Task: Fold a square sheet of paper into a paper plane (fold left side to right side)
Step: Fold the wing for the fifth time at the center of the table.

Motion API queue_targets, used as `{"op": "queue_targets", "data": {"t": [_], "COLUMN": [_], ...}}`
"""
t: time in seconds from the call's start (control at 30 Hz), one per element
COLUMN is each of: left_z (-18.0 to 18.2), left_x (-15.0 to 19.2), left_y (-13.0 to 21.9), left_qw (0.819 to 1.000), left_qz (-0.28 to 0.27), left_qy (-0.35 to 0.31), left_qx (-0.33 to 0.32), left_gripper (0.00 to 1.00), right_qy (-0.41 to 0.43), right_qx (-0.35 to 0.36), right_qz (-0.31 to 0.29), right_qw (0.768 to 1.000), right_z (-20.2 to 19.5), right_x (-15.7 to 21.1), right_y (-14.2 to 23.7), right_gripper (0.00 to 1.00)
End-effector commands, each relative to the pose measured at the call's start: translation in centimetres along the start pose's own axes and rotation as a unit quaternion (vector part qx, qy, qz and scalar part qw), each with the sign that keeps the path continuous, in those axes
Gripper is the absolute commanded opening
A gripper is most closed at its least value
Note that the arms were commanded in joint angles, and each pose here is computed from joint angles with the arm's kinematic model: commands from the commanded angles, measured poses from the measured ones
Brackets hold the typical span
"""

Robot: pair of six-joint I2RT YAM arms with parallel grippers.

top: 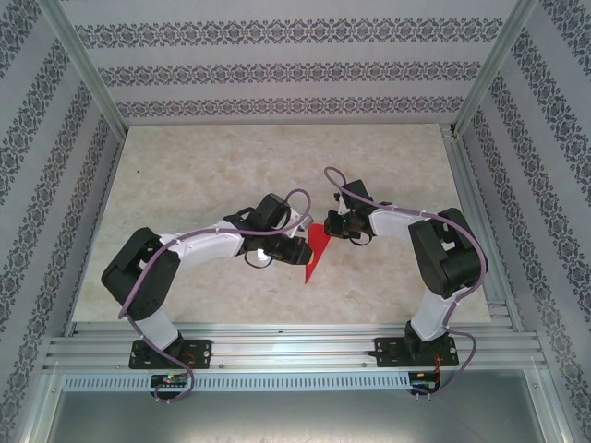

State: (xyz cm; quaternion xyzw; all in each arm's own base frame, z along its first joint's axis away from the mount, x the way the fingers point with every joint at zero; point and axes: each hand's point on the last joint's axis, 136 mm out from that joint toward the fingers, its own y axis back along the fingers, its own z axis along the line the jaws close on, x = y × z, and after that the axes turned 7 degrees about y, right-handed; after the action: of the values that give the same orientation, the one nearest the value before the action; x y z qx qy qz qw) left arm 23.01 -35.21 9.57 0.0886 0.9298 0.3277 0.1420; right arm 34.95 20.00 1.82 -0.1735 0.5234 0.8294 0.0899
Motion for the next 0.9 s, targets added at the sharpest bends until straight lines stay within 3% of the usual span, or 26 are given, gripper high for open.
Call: {"op": "queue_targets", "data": {"t": [0.0,0.3,0.67,0.87], "left_z": [-0.7,2.6,5.7,6.0], "left_x": [-0.5,-0.5,1.8,2.2], "left_y": [-2.0,-6.3,-7.2,-7.4], "left_qw": [0.999,0.999,0.997,0.997], "left_qz": [0.017,0.042,0.061,0.062], "left_qy": [-0.013,0.01,0.032,0.036], "left_qx": [0.024,-0.007,-0.04,-0.038], "left_gripper": [0.09,0.11,0.1,0.1], "right_qy": [-0.004,-0.002,0.015,0.035], "right_qx": [-0.016,0.007,0.086,0.08], "right_qz": [0.001,-0.011,-0.002,-0.041], "right_qw": [1.0,1.0,0.996,0.995], "right_z": [1.0,-0.5,-4.4,-3.0], "right_x": [0.2,-0.5,-1.0,-2.7], "right_y": [-0.5,0.7,1.6,5.1], "right_gripper": [0.1,0.11,0.1,0.1]}}
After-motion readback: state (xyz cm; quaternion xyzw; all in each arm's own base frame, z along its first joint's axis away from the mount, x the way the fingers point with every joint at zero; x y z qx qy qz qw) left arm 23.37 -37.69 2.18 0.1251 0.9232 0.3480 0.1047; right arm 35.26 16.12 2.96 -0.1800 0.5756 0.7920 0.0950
